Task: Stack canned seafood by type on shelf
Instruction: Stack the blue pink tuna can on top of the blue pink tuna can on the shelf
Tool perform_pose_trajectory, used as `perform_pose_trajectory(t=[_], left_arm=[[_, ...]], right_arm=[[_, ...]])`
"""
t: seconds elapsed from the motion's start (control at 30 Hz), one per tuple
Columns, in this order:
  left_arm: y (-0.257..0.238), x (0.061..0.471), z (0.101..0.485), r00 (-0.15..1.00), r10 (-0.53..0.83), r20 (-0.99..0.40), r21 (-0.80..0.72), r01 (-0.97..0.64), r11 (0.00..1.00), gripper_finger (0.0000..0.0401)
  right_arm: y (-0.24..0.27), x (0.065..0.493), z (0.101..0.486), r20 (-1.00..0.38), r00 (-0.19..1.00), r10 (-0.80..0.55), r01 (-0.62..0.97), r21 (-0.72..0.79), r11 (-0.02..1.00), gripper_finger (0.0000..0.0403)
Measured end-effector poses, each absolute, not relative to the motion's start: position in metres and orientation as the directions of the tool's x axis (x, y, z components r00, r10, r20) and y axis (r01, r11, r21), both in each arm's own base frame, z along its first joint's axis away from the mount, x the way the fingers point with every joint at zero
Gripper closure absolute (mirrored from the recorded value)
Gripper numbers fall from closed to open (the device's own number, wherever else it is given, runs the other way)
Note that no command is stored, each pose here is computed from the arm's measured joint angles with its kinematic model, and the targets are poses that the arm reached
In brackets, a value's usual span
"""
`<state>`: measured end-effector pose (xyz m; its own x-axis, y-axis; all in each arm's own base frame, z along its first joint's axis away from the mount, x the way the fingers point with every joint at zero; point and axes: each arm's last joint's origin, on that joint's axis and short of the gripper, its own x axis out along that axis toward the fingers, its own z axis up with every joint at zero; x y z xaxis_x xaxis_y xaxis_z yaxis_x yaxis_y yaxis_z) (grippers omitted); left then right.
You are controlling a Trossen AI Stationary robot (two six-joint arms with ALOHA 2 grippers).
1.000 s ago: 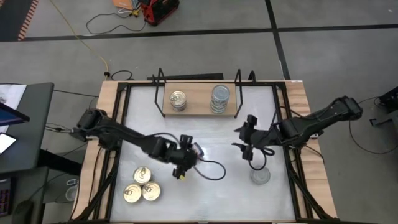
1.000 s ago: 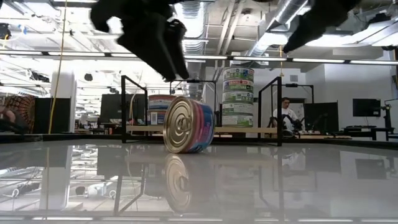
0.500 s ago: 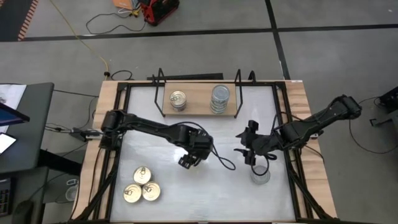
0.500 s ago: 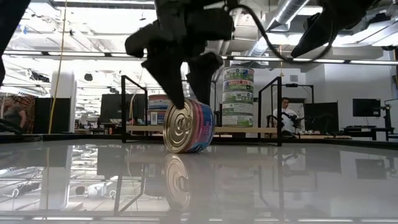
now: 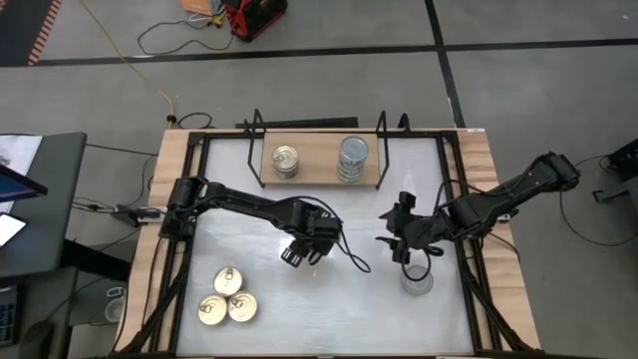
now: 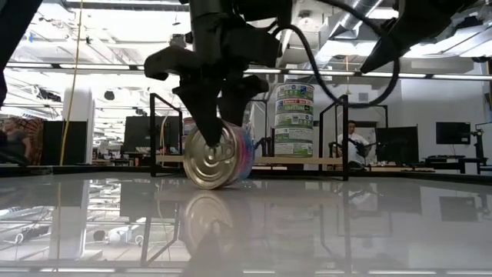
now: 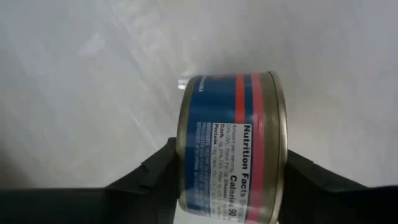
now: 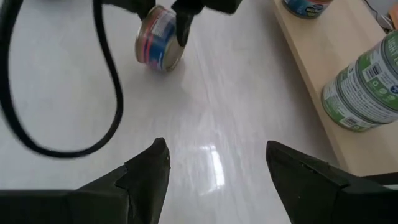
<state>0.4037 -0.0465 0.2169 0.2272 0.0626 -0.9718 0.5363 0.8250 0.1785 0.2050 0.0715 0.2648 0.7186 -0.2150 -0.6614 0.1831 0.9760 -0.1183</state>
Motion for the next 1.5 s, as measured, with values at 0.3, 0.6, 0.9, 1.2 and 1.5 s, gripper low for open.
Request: perform_pose_trajectory(t=[0.3,0.6,0.9,1.2,1.5], left_arm=[[-0.043,0.385,0.231,0.125,0.063,-0.990,0.118,0.496,0.861,0.0221],[0.016,0.343,0.315,0.332,0.107,-0.937,0.194,0.240,0.951,0.0221],[0.119,0.302,0.358,0.532,0.123,-0.838,0.087,-0.093,0.992,0.0221],[0.193,0.279,0.347,0.578,0.096,-0.810,-0.093,-0.288,0.953,0.0221],[0.223,0.256,0.345,0.668,0.003,-0.744,-0.265,-0.301,0.916,0.0221]], right_arm=[[0.066,0.201,0.272,-0.637,0.737,-0.228,0.185,-0.135,0.973,0.0111],[0.064,0.198,0.276,-0.612,0.752,-0.245,0.175,-0.174,0.969,0.0111],[0.063,0.200,0.277,-0.603,0.757,-0.250,0.171,-0.187,0.967,0.0111],[0.064,0.202,0.278,-0.577,0.779,-0.247,0.159,-0.199,0.967,0.0111],[0.064,0.202,0.278,-0.575,0.781,-0.246,0.154,-0.204,0.967,0.0111]])
